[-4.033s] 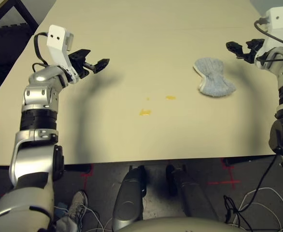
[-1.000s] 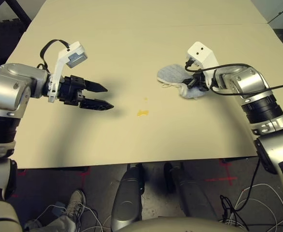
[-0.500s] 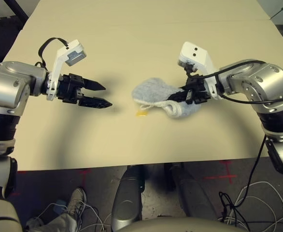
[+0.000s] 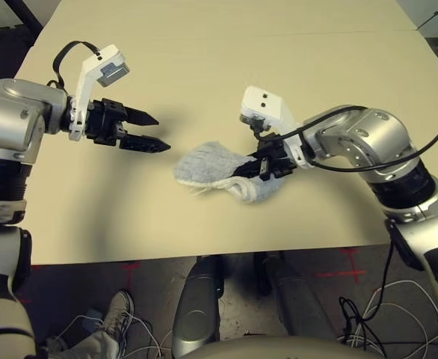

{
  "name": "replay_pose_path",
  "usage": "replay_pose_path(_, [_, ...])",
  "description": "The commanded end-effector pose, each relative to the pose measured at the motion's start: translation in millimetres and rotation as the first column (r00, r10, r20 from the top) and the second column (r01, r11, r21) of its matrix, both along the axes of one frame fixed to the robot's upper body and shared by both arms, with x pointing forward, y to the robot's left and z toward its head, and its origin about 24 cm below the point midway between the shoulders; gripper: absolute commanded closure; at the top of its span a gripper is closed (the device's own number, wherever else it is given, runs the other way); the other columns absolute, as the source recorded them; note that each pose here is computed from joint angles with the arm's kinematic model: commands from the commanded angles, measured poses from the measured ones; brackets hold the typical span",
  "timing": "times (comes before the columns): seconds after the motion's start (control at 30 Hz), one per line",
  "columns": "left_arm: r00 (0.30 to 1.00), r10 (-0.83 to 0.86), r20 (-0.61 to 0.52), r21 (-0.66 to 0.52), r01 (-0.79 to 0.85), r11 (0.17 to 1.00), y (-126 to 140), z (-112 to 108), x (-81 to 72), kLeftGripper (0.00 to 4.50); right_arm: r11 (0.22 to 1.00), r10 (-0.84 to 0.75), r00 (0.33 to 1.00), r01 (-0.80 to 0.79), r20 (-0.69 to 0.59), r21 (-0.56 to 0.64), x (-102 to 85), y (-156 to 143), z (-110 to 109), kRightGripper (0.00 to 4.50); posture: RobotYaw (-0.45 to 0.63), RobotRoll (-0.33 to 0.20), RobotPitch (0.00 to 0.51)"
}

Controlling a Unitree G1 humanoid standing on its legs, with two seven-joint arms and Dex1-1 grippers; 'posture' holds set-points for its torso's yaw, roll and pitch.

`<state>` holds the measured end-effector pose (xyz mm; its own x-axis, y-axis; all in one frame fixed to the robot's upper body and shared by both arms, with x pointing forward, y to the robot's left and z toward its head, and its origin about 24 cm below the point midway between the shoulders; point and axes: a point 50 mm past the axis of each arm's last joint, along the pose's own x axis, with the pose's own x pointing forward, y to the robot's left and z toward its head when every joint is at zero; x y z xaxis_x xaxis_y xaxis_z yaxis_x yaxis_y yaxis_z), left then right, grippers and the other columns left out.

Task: Wipe the water off the table with a rag.

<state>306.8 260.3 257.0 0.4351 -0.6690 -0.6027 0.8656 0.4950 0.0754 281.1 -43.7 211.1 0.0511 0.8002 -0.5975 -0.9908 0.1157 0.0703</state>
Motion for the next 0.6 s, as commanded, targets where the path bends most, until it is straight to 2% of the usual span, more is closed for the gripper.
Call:
replay_pose_path(0.03, [1.0,-0.006,-0.016,0.015,0.007,1.0,-1.3,-2.2,0.7,0.0,1.0,0.007,1.0,-0.008,-0.028,-0.015,-0.1,5.8,-12.1,4.27,0.31,0.0,0.304])
replay_pose_path(0.2, [0.998,-0.032,-0.052,0.009,0.033,0.999,-5.4,-6.8,-4.2,0.0,0.999,-0.049,0.998,0.049,-0.04,-0.004,11.7,18.4,-23.7,4.27,0.31,0.0,0.307])
replay_pose_path(0.37, [0.984,-0.113,-0.136,0.007,0.115,0.993,-15.7,-14.5,-17.8,0.0,0.994,-0.108,0.992,0.107,-0.064,-0.016,20.7,30.3,-45.6,4.27,0.32,0.0,0.308])
replay_pose_path(0.5, [0.983,-0.128,-0.13,0.012,0.131,0.991,-18.4,-12.2,-20.0,0.0,0.987,-0.156,0.984,0.153,-0.081,-0.04,24.3,27.9,-59.3,4.27,0.32,0.0,0.308])
replay_pose_path(0.6, [0.984,-0.129,-0.125,0.011,0.132,0.991,-18.8,-11.3,-19.8,0.0,0.971,-0.233,0.971,0.229,-0.048,-0.072,34.9,16.6,-65.9,4.27,0.32,0.0,0.308])
